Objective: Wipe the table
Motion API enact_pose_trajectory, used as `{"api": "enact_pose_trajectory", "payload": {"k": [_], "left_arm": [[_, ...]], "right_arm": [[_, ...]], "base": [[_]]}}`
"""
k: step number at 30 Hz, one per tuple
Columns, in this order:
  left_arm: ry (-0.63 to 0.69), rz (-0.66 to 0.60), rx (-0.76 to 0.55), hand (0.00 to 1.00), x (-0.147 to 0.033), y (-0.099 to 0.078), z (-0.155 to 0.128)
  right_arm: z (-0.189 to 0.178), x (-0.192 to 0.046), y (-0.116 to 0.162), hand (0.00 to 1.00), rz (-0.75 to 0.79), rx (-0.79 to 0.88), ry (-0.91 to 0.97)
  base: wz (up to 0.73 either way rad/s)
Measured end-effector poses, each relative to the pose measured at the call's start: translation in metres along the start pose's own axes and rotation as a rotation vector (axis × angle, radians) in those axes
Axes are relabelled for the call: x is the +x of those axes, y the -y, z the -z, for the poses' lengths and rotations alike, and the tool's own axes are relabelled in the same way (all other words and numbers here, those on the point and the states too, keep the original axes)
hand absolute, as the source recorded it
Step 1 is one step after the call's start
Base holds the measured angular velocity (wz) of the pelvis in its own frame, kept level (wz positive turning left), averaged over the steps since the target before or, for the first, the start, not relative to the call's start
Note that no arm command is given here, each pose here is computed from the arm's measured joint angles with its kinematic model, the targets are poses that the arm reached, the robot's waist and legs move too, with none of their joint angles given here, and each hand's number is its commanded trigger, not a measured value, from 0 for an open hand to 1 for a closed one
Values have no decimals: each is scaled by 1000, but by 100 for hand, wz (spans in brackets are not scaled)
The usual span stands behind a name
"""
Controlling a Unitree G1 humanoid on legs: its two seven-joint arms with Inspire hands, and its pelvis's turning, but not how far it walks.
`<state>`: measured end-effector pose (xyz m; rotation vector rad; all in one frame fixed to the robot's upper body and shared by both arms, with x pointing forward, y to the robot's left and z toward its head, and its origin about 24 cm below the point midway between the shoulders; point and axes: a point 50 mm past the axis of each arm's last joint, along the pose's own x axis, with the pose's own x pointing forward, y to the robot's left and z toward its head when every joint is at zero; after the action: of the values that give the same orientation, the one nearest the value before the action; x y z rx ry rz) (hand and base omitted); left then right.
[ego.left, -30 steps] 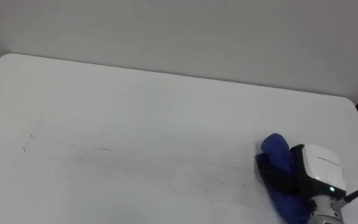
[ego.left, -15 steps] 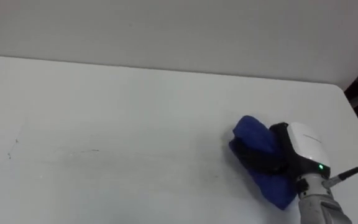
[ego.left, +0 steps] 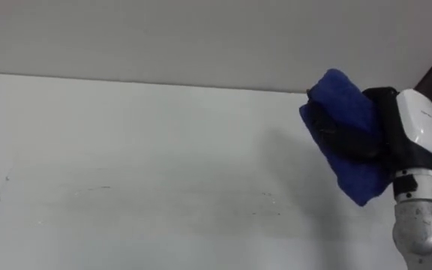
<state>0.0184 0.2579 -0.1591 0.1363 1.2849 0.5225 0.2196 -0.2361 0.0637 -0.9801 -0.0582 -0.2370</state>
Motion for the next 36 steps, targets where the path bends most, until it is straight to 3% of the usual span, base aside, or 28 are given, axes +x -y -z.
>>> {"api": "enact_pose_trajectory", "payload": {"k": [6, 7, 8, 11, 13, 21, 22, 23, 24, 25, 26, 36], "left_arm": [[-11, -16, -22, 0, 1, -4, 1], [-12, -15, -21, 0, 1, -4, 1], [-13, -15, -18, 0, 0, -3, 2], [-14, -15, -18, 0, 0, -4, 2], [-14, -15, -15, 0, 0, -4, 2], [-12, -9, -6, 0, 1, -5, 2], [-11, -10, -6, 0, 1, -5, 2], [-8, -11, -5, 0, 1, -6, 1], [-7, -13, -5, 0, 1, -7, 1], [-7, -13, -4, 0, 1, -7, 1], [-6, -13, -3, 0, 1, -7, 1], [19, -3, 12, 0, 1, -6, -4]], "right_arm": [[0, 3, 11, 0, 42, 5, 1], [0, 3, 12, 42, 42, 7, 1], [0, 3, 11, 67, 41, 2, 2], [0, 3, 10, 78, 22, -12, 6], [-1, 3, 7, 100, 5, -12, 10], [-8, 0, -5, 100, -81, -6, 35], [-9, 0, -6, 72, -90, -5, 39], [-11, 0, -9, 53, -105, -3, 45], [-12, -1, -12, 25, -120, 0, 52], [-13, -1, -13, 10, -129, 0, 55], [-14, -2, -15, 2, -145, 2, 58], [-15, -8, -24, 0, -203, -46, 68]], "base": [[-1], [-3], [-7], [-11], [-3], [0], [0], [0], [0], [0], [0], [0]]}}
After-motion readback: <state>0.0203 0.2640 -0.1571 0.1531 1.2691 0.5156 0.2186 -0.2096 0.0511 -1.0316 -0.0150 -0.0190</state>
